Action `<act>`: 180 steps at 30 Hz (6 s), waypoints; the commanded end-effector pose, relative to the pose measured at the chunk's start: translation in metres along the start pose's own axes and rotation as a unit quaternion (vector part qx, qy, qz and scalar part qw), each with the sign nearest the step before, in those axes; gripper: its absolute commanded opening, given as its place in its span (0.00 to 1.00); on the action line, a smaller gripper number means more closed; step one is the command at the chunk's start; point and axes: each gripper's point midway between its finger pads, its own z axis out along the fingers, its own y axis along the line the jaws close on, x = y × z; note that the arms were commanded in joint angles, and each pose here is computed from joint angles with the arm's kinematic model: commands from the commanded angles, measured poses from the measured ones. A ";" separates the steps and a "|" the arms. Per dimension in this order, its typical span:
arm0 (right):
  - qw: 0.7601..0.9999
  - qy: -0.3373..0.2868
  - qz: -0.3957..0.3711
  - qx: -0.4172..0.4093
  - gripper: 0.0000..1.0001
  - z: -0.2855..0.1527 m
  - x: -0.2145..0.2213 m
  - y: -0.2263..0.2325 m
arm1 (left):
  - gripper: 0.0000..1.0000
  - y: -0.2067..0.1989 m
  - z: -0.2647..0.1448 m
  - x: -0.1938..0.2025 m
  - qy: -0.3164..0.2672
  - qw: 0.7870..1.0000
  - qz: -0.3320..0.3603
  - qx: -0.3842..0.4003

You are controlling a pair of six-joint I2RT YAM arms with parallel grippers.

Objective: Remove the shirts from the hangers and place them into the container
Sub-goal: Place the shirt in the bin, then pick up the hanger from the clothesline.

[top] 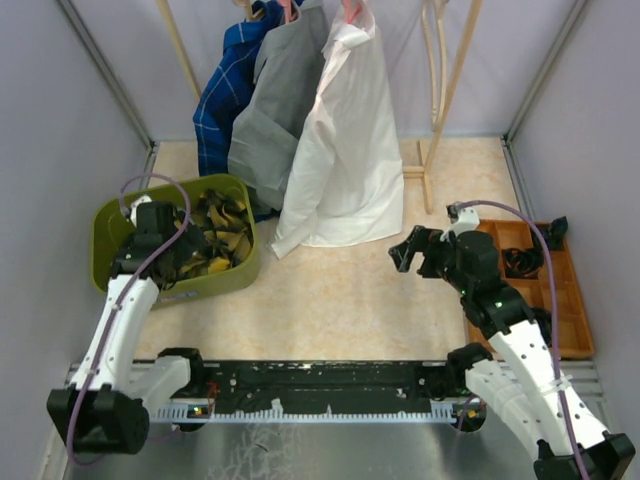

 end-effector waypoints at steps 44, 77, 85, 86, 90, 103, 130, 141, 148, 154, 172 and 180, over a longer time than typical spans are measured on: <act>0.979 -0.161 -0.056 -0.116 0.99 0.020 -0.197 0.219 | 1.00 -0.082 -0.080 -0.033 -0.030 0.951 -0.015 0.308; 0.958 -0.249 -0.114 0.081 0.40 0.020 -0.290 0.176 | 1.00 -0.068 -0.070 -0.022 -0.013 0.962 0.002 0.271; 0.971 -0.197 -0.132 0.014 0.61 0.043 -0.283 0.189 | 1.00 -0.069 -0.069 -0.018 -0.003 0.961 0.005 0.276; 0.973 -0.192 -0.132 0.005 0.70 0.044 -0.283 0.193 | 1.00 -0.069 -0.069 -0.017 -0.002 0.961 0.005 0.276; 0.973 -0.200 -0.115 0.014 0.81 0.037 -0.290 0.192 | 1.00 -0.069 -0.070 -0.017 -0.002 0.961 0.007 0.277; 0.963 -0.180 -0.156 -0.130 0.89 0.024 -0.261 0.264 | 1.00 -0.075 -0.068 -0.014 0.010 0.957 0.000 0.291; 0.936 -0.314 -0.146 0.055 0.00 0.021 -0.314 0.193 | 1.00 -0.076 -0.083 -0.020 0.000 0.954 0.004 0.301; 0.911 -0.394 -0.106 0.052 0.00 -0.017 -0.336 0.184 | 1.00 -0.076 -0.086 -0.021 -0.001 0.953 0.001 0.302; 0.914 -0.401 -0.058 -0.010 0.00 -0.023 -0.338 0.187 | 1.00 -0.076 -0.084 -0.016 0.008 0.953 -0.001 0.304; 0.920 -0.383 -0.084 0.001 0.00 -0.013 -0.334 0.187 | 1.00 -0.075 -0.085 -0.018 0.001 0.954 0.001 0.301; 0.961 -0.191 -0.175 0.091 0.32 0.030 -0.275 0.150 | 1.00 -0.074 -0.083 -0.012 0.011 0.953 0.003 0.302; 0.960 -0.197 -0.175 0.097 0.00 0.050 -0.293 0.160 | 1.00 -0.074 -0.083 -0.011 0.012 0.953 0.007 0.303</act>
